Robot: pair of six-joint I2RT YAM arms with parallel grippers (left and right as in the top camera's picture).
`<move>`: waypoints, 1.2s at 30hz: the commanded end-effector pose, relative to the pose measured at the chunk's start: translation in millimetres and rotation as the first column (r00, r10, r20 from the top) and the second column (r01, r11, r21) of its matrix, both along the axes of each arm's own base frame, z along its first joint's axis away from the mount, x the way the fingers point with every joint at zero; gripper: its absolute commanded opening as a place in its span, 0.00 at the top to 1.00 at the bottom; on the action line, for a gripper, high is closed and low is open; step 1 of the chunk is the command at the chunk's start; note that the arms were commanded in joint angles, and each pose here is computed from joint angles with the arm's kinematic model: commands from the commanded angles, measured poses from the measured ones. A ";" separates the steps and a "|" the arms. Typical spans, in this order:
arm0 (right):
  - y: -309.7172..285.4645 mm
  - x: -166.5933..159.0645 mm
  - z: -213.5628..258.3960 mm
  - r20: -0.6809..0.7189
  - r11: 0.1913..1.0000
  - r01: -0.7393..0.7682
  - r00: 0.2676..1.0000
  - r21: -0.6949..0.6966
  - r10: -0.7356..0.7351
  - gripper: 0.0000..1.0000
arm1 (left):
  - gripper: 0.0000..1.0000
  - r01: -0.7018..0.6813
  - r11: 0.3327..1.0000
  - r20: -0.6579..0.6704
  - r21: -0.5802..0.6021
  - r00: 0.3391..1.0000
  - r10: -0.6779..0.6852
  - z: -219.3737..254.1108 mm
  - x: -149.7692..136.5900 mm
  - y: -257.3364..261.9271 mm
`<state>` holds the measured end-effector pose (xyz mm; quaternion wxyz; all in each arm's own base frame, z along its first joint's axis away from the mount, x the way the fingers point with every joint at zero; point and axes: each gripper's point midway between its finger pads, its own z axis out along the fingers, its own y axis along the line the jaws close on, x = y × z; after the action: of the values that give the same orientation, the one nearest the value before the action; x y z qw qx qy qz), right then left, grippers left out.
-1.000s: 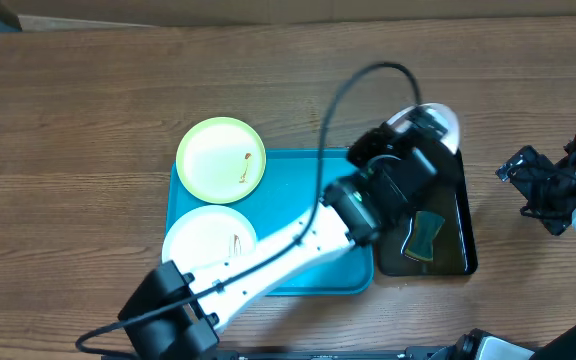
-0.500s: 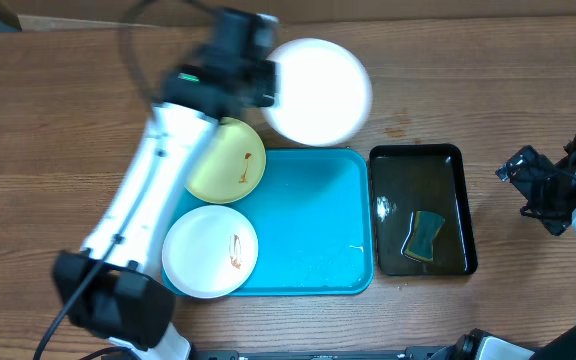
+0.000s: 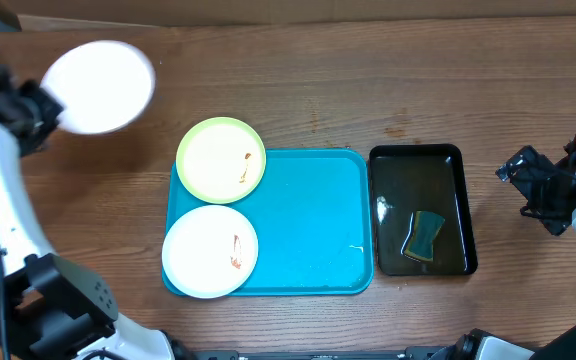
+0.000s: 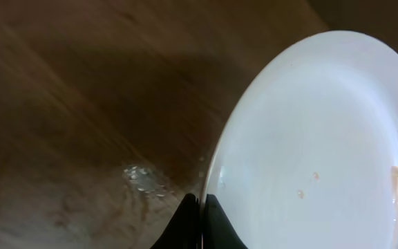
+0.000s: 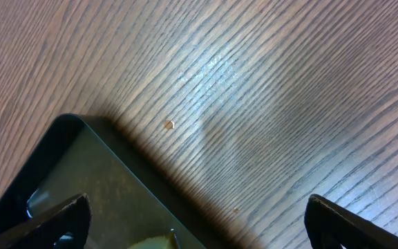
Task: Clean dirty plates on tray and stack at the side
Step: 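Lift the pink-white plate with the left gripper and place it left of the tray, then grasp the yellow plate rim with the left gripper and drag it to tray center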
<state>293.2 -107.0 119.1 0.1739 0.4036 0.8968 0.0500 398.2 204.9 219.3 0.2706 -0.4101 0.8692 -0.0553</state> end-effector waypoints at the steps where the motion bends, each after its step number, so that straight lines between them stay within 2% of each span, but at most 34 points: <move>1: -5.0 3.7 6.0 0.018 1.000 0.016 1.000 -0.014 -0.016 0.00 | 0.96 -0.075 0.997 -0.068 -0.004 0.995 0.074 -23.0 -14.2 18.2; 5: -5.0 3.7 6.0 0.018 1.000 0.016 1.000 -0.014 -0.016 0.00 | 0.96 -0.144 0.988 -0.191 0.055 0.970 0.152 -68.8 -36.7 39.5; 9: -5.0 3.7 6.0 0.018 1.000 0.016 1.000 -0.014 -0.016 0.00 | 0.96 -0.145 0.989 -0.247 0.033 0.958 0.148 -114.4 -43.2 35.7; 14: -5.0 3.7 6.0 0.018 1.000 0.016 1.000 -0.014 -0.016 0.00 | 0.96 -0.146 0.989 -0.290 0.011 0.946 0.143 -167.2 -49.9 31.2; 20: -5.0 3.7 6.0 0.018 1.000 0.016 1.000 -0.014 -0.016 0.00 | 0.96 -0.110 0.993 -0.292 -0.043 0.952 0.093 -195.2 -43.3 21.9; 21: -5.0 3.7 6.0 0.018 1.000 0.016 1.000 -0.014 -0.016 0.00 | 0.91 -0.107 0.993 -0.293 -0.051 0.952 0.088 -197.0 -42.7 20.4; 24: -5.0 3.7 6.0 0.018 1.000 0.016 1.000 -0.014 -0.016 0.00 | 0.51 -0.088 0.991 -0.274 -0.101 0.960 0.057 -193.8 -38.9 11.6; 25: -5.0 3.7 6.0 0.018 1.000 0.016 1.000 -0.014 -0.016 0.00 | 0.45 -0.058 0.990 -0.253 -0.132 0.967 0.023 -188.3 -34.5 5.9; 27: -5.0 3.7 6.0 0.018 1.000 0.016 1.000 -0.014 -0.016 0.00 | 0.42 0.015 0.982 -0.190 -0.189 0.980 -0.052 -169.0 -21.5 -5.0; 31: -5.0 3.7 6.0 0.018 1.000 0.016 1.000 -0.014 -0.016 0.00 | 0.44 0.108 0.951 -0.089 -0.288 0.986 -0.139 -115.0 -5.7 -26.9; 33: -5.0 3.7 6.0 0.018 1.000 0.016 1.000 -0.014 -0.016 0.00 | 0.45 0.169 0.934 -0.058 -0.314 0.979 -0.197 -92.3 -6.0 -43.1; 36: -5.0 3.7 6.0 0.018 1.000 0.016 1.000 -0.014 -0.016 0.00 | 0.44 0.226 0.924 -0.095 -0.307 0.959 -0.267 -82.7 -16.4 -67.1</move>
<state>293.1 -107.0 119.1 0.1739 0.4037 0.8968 0.0498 373.8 169.5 103.6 0.1125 -0.4008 0.8952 -0.1588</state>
